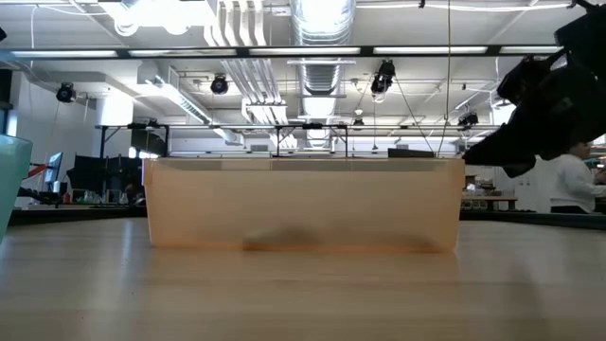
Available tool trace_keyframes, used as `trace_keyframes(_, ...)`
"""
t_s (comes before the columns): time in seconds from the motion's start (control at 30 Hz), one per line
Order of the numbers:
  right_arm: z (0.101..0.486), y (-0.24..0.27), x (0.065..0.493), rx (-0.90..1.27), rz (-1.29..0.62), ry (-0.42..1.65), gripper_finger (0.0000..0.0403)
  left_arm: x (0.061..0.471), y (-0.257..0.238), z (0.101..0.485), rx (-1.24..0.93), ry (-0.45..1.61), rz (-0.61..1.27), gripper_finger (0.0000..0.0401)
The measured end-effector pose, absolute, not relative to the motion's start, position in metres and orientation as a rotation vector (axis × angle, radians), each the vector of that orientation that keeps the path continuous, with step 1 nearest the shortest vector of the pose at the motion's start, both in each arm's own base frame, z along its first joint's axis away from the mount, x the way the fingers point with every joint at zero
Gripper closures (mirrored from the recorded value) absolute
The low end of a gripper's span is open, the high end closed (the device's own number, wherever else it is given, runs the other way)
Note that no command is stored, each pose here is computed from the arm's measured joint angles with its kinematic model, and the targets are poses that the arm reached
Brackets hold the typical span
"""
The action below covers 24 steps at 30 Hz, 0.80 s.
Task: Sort silverware by color (type)
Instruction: Return to Home Position
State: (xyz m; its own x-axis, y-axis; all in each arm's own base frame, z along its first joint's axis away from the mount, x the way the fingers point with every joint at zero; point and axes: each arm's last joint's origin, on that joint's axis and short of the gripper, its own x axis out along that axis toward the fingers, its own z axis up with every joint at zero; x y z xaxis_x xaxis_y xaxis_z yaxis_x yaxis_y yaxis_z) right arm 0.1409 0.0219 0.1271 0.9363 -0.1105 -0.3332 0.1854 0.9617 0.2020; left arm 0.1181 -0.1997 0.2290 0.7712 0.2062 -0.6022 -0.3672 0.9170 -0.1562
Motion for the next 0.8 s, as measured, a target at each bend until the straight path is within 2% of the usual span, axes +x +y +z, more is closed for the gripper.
trace_keyframes(0.43,0.162,0.018,0.128,0.316,-0.115,0.042,0.0335,0.119,-0.199,0.230,-0.261,0.572,0.321,0.0326)
trace_keyframes(0.8,0.184,0.004,0.114,0.364,-0.176,-0.187,0.0326,0.120,-0.199,0.232,-0.147,0.512,0.309,0.0326)
